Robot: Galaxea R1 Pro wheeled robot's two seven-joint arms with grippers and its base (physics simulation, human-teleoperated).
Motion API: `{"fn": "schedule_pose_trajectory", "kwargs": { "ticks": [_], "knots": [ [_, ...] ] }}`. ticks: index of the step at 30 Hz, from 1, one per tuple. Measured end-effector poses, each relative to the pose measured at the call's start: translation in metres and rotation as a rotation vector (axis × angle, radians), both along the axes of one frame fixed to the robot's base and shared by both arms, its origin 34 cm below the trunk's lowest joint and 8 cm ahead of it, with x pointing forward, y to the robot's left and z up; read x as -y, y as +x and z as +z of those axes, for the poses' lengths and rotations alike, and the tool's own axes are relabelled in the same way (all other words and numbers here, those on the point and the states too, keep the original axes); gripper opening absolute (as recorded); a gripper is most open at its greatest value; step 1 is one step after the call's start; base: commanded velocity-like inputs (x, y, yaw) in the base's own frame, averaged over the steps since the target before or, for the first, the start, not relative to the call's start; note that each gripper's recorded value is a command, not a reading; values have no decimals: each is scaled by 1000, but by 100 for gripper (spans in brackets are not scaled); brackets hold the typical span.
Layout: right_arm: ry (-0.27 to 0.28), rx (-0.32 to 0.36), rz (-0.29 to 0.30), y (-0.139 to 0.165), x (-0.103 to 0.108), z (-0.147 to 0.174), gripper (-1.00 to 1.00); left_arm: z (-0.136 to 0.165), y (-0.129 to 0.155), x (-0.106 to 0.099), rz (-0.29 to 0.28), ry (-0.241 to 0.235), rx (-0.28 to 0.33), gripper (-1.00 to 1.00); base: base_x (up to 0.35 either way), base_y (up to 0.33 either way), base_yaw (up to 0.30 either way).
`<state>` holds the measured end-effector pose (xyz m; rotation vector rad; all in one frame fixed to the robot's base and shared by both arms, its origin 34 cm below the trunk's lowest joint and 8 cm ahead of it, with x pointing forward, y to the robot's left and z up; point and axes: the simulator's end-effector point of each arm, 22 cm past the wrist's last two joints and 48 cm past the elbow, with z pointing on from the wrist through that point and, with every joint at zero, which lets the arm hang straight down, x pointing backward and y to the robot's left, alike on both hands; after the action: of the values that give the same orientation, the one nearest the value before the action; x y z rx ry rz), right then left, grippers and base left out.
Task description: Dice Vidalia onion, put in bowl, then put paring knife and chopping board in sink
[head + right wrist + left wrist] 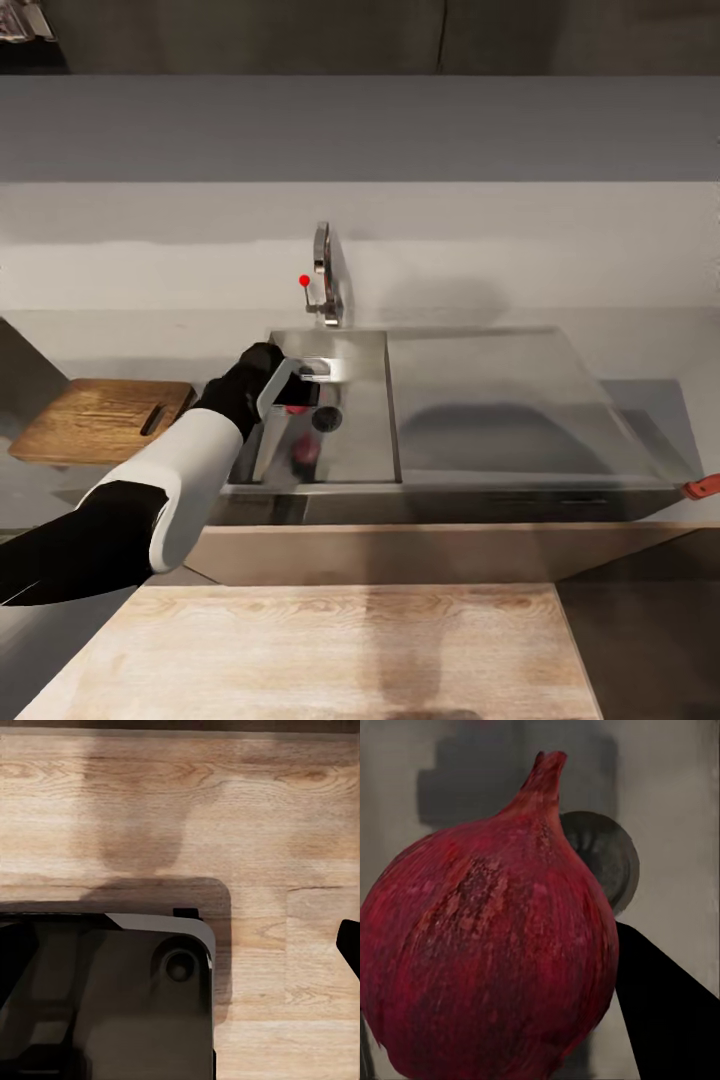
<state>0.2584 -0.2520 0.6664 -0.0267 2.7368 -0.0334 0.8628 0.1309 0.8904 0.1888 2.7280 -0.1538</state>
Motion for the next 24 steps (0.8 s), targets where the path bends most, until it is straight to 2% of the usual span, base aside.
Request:
{"fn": "schedule_pose_trajectory", "kwargs": {
  "ticks": [4,6,8,16,21,24],
  "knots": [
    [0,7,0,2,0,1,100,16,-1,4,-5,-13,30,-100,0,0,0],
    [0,10,-1,3,0,1,100,27,0,6,-5,-26,74,-100,0,0,0],
    [0,13,-1,4,0,2,100,44,-2,10,-2,-51,155,-100,0,0,0],
    [0,24,0,7,0,3,100,95,-34,7,17,-110,370,-100,0,0,0],
    [0,31,0,9,0,4,100,122,-54,3,14,-120,460,-100,-8,0,0],
    [0,31,0,9,0,4,100,128,-61,-1,15,-118,481,-100,-109,17,0]
  ]
}}
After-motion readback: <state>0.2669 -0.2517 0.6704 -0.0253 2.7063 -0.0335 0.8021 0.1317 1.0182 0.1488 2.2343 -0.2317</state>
